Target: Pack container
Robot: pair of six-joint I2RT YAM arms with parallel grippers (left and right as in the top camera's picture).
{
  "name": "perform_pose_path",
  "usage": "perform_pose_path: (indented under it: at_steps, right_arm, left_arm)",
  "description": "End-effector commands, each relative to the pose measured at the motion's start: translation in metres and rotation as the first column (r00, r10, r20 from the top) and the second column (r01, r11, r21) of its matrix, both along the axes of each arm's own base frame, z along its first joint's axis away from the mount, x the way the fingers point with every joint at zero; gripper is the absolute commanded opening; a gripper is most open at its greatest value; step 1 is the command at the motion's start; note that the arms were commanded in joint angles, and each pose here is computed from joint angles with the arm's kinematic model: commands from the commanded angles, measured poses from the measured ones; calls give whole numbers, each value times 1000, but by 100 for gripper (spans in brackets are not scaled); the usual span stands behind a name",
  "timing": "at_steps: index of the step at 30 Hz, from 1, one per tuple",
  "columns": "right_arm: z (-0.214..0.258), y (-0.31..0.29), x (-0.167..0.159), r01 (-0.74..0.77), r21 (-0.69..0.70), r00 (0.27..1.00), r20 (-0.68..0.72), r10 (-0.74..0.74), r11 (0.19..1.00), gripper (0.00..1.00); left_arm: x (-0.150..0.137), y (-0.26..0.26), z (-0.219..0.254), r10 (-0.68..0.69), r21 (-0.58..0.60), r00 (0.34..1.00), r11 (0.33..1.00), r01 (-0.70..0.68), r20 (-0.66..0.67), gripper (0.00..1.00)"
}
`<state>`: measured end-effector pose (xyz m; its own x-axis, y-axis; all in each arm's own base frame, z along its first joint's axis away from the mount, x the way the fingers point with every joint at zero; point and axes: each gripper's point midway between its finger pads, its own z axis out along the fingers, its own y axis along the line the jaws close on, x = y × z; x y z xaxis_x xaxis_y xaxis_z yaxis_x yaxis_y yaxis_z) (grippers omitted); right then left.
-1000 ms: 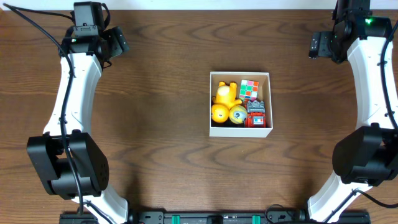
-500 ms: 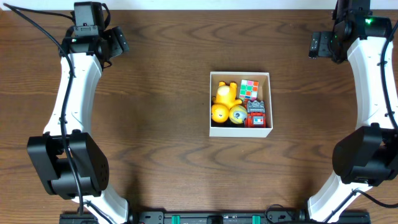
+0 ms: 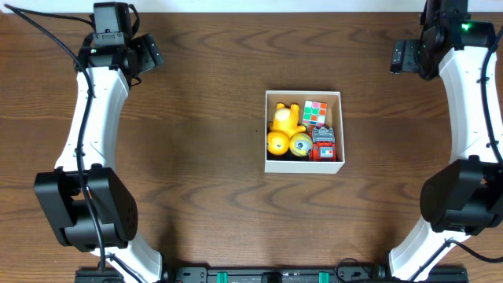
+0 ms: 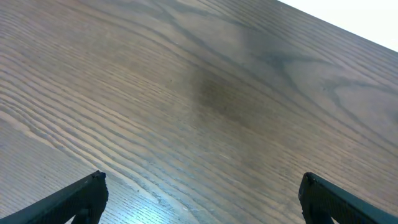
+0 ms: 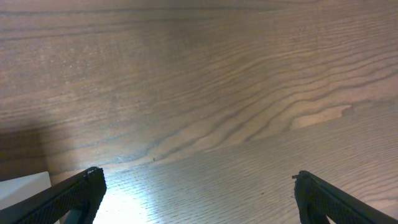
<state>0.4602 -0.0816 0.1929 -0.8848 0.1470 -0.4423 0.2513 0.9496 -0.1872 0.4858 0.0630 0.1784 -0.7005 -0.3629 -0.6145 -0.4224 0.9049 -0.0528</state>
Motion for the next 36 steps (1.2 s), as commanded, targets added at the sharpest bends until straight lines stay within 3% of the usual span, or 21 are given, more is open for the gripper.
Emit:
perform_pose_path:
  at_steps: [1,28,30,36]
  right_arm:
    - [18,-6,0,29,-8,999,47,-28,1000,99]
    - [23,-5,-2,27,-11,998,58,-27,1000,99]
    - [39,-4,-3,7,-22,996,93,-5,1000,99]
    - [140,32,-22,-107,45,923,377,83,993,99]
  left_arm:
    - [-2,3,2,13,7,1000,1000,-13,0,98]
    - [-2,3,2,13,7,1000,1000,-13,1,98]
    - [-2,3,2,13,7,1000,1000,-13,0,98]
    - [-2,3,2,13,7,1000,1000,-13,0,98]
